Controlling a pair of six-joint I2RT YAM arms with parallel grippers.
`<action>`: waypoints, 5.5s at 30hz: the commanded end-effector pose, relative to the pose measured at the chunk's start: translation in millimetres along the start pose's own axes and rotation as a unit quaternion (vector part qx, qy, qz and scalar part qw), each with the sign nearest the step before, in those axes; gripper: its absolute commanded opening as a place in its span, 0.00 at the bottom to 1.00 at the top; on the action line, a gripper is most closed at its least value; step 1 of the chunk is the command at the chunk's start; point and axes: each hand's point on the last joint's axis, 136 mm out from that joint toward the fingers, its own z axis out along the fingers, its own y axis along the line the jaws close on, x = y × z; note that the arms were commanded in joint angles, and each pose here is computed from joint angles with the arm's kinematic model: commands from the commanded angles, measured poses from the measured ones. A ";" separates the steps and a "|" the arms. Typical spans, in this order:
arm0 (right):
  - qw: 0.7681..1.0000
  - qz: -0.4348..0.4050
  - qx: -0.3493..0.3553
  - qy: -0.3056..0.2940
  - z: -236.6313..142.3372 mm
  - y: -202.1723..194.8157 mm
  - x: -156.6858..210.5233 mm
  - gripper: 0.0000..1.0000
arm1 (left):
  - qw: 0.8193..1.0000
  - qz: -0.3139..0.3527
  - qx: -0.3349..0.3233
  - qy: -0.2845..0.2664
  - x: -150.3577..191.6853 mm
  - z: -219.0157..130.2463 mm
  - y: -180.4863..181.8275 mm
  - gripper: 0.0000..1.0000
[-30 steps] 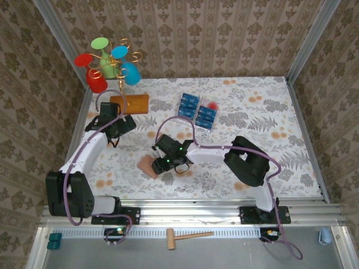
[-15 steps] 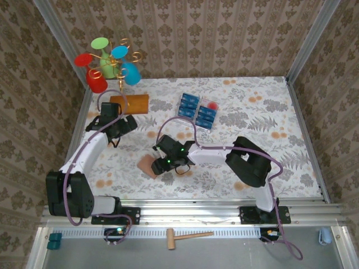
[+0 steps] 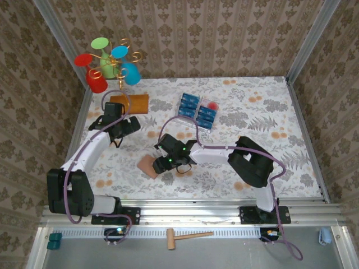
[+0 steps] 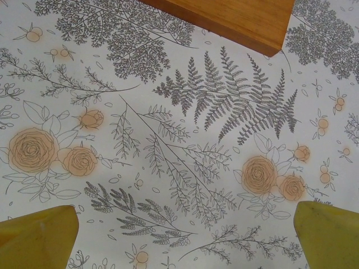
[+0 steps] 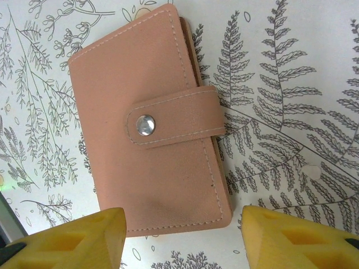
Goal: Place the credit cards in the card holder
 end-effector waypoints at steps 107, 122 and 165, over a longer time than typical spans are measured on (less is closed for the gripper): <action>0.909 0.236 -0.159 -0.305 -212.2 -67.9 -104.9 0.00 | 0.826 -0.213 0.522 0.027 -4.4 -50.9 -238.6 0.10; 0.947 0.183 0.002 -0.263 -228.3 -89.0 -82.6 0.61 | 0.897 0.072 0.429 -0.078 16.0 -73.6 -230.8 0.00; 0.950 0.133 0.049 -0.276 -192.0 -72.3 -127.1 0.40 | 0.881 -0.020 0.472 -0.009 45.2 -70.8 -251.1 0.00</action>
